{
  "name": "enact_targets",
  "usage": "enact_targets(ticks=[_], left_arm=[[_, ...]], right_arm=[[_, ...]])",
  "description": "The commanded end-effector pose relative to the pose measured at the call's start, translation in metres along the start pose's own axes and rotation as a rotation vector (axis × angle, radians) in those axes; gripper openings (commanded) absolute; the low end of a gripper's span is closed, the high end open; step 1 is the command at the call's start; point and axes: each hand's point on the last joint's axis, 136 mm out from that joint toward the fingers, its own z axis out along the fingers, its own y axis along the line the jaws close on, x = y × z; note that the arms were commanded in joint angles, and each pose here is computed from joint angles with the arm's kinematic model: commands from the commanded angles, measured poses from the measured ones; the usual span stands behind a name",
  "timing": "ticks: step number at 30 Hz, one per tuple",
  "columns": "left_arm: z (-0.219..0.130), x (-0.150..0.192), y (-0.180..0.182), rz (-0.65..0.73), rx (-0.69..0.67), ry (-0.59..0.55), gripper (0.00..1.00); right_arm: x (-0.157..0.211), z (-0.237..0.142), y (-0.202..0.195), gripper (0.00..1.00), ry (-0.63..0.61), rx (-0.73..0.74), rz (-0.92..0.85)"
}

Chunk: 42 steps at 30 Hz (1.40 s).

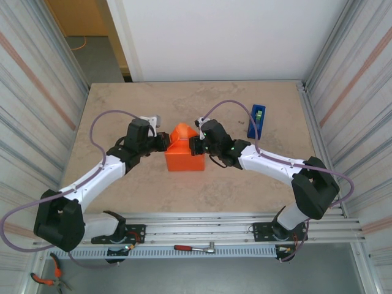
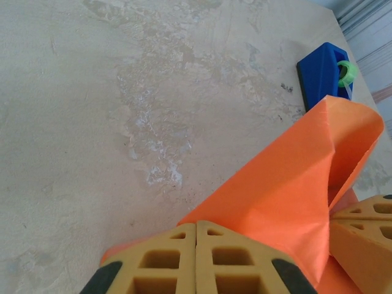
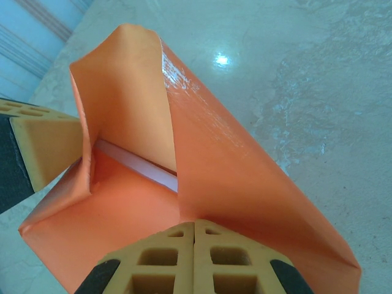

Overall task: Wrap the gift box in paper
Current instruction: Fold the seventh fold of the wrapping paper on the gift box.

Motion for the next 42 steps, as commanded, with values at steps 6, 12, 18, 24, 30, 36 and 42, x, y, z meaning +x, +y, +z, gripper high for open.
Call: enact_targets(ticks=[6, 12, 18, 24, 30, 36, 42], left_arm=[[-0.009, -0.003, -0.013, 0.090, -0.044, -0.018, 0.05], [-0.006, 0.009, -0.017, 0.113, -0.076, 0.010, 0.02], [0.001, 0.023, -0.017, 0.107, -0.111, 0.054, 0.03], [0.005, 0.035, -0.005, 0.035, -0.185, 0.085, 0.07], [0.009, 0.043, -0.001, 0.000, -0.214, 0.079, 0.08], [0.012, 0.043, -0.004, 0.038, -0.203, 0.081, 0.08], [0.005, 0.033, -0.012, 0.102, -0.196, 0.074, 0.07]], right_arm=[[0.095, 0.012, -0.018, 0.00, 0.316, 0.056, 0.014], [0.097, 0.011, -0.020, 0.00, 0.317, 0.060, 0.015], [0.097, 0.011, -0.020, 0.00, 0.314, 0.064, 0.018], [0.096, 0.010, -0.021, 0.00, 0.307, 0.072, 0.041], [0.093, 0.007, -0.024, 0.00, 0.285, 0.099, 0.087], [0.093, 0.004, -0.025, 0.00, 0.253, 0.127, 0.149], [0.092, 0.003, -0.022, 0.00, 0.238, 0.126, 0.161]])
